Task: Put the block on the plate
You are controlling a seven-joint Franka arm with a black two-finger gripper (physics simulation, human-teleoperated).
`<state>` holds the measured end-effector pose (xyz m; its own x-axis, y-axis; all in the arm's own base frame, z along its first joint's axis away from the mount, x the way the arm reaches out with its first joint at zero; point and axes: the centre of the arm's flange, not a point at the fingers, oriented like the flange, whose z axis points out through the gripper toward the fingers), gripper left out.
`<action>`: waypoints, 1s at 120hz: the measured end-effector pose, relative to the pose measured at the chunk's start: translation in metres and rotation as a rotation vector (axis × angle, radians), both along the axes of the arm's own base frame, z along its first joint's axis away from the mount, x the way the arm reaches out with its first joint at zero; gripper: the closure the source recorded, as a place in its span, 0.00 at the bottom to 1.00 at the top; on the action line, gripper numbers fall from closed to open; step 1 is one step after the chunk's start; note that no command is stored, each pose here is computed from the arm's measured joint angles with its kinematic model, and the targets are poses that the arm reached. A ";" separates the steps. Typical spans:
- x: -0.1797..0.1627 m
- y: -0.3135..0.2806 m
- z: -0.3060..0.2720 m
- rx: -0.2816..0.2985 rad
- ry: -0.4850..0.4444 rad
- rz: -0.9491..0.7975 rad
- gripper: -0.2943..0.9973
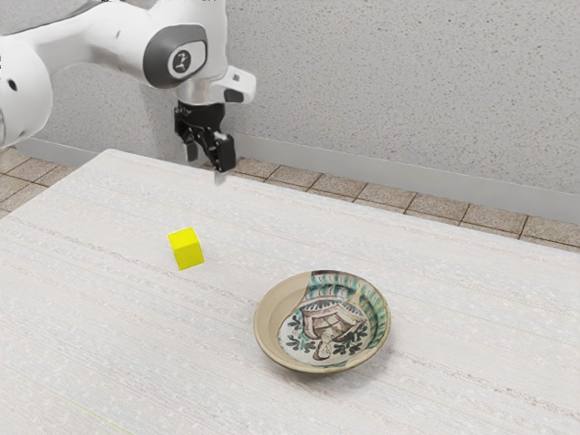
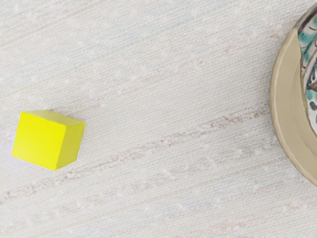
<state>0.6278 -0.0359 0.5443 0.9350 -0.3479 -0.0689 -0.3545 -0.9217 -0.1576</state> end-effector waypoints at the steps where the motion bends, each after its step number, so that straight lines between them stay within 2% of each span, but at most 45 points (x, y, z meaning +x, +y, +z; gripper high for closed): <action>1: 0.000 0.001 -0.001 0.002 0.001 -0.005 0.23; 10: 0.002 0.018 -0.014 0.014 0.024 -0.041 0.23; 24: 0.019 0.056 -0.069 0.018 0.103 -0.063 0.23; 40: 0.036 0.089 -0.130 -0.002 0.154 -0.088 0.23; 57: 0.044 0.128 -0.194 -0.056 0.199 -0.076 0.23; 70: 0.049 0.148 -0.216 -0.080 0.177 -0.079 0.23; 90: 0.067 0.164 -0.224 -0.081 0.107 -0.109 0.23; 120: 0.079 0.190 -0.255 -0.094 0.084 -0.124 0.23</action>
